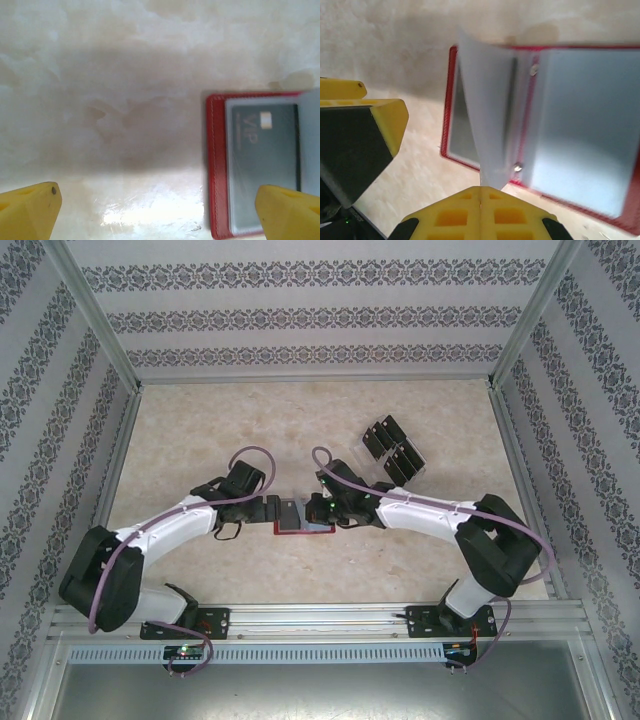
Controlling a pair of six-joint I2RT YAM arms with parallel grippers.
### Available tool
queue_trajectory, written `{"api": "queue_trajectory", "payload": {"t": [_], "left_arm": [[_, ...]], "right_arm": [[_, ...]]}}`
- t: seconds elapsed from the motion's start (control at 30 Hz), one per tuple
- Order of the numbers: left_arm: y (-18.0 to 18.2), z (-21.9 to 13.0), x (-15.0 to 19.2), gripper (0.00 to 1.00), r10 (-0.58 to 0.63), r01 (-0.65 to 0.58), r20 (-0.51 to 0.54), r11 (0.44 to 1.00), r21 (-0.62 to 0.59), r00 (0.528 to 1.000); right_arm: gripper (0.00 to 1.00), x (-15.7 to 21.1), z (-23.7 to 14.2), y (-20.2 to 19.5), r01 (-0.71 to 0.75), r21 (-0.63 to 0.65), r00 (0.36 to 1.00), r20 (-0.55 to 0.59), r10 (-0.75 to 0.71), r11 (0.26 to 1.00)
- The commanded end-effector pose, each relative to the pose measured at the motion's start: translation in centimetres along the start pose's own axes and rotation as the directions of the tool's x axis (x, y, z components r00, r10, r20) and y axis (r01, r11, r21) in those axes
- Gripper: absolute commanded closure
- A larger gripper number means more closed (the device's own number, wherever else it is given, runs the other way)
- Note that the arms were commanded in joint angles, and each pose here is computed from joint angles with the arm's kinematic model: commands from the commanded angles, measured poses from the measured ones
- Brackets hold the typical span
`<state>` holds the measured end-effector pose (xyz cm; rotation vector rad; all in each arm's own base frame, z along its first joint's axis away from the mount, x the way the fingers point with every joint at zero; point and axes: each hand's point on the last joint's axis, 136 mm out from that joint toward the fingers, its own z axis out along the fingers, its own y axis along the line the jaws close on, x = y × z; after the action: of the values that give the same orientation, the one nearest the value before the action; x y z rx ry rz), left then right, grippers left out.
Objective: Put the credit cards into the card holder
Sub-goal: Flip over the card slot in the card holder.
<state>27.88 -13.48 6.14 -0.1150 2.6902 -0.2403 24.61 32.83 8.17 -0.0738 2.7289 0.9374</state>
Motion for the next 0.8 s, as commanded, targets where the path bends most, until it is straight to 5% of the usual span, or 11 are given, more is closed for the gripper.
{"api": "queue_trajectory", "payload": {"t": [0.0, 0.4, 0.43, 0.53, 0.77], "left_arm": [[-0.1, -0.9, 0.0, 0.00, -0.047, 0.047, -0.008, 0.998, 0.031, 0.999], [-0.1, -2.0, 0.0, 0.00, -0.092, 0.091, 0.015, 0.994, 0.053, 0.996], [-0.1, -2.0, 0.0, 0.00, -0.093, 0.092, 0.018, 0.994, 0.054, 0.996], [0.0, -2.1, 0.0, 0.00, -0.095, 0.094, 0.018, 0.994, 0.052, 0.995], [0.2, -2.4, -0.1, 0.00, -0.089, 0.088, 0.022, 0.995, 0.038, 0.996]], "right_arm": [[1.00, 0.7, 1.6, 1.1, 0.037, -0.020, 0.998, -0.055, -0.038, 0.999], [1.00, 2.0, 6.7, 2.6, 0.066, -0.020, 0.980, -0.188, -0.069, 0.998], [0.97, 2.1, 7.1, 2.6, 0.068, -0.017, 0.977, -0.203, -0.070, 0.998], [0.63, 2.6, 7.8, 2.5, 0.065, -0.025, 0.969, -0.235, -0.069, 0.998], [0.54, 2.4, 6.9, 3.8, 0.086, -0.088, 0.967, -0.233, -0.105, 0.992]]}}
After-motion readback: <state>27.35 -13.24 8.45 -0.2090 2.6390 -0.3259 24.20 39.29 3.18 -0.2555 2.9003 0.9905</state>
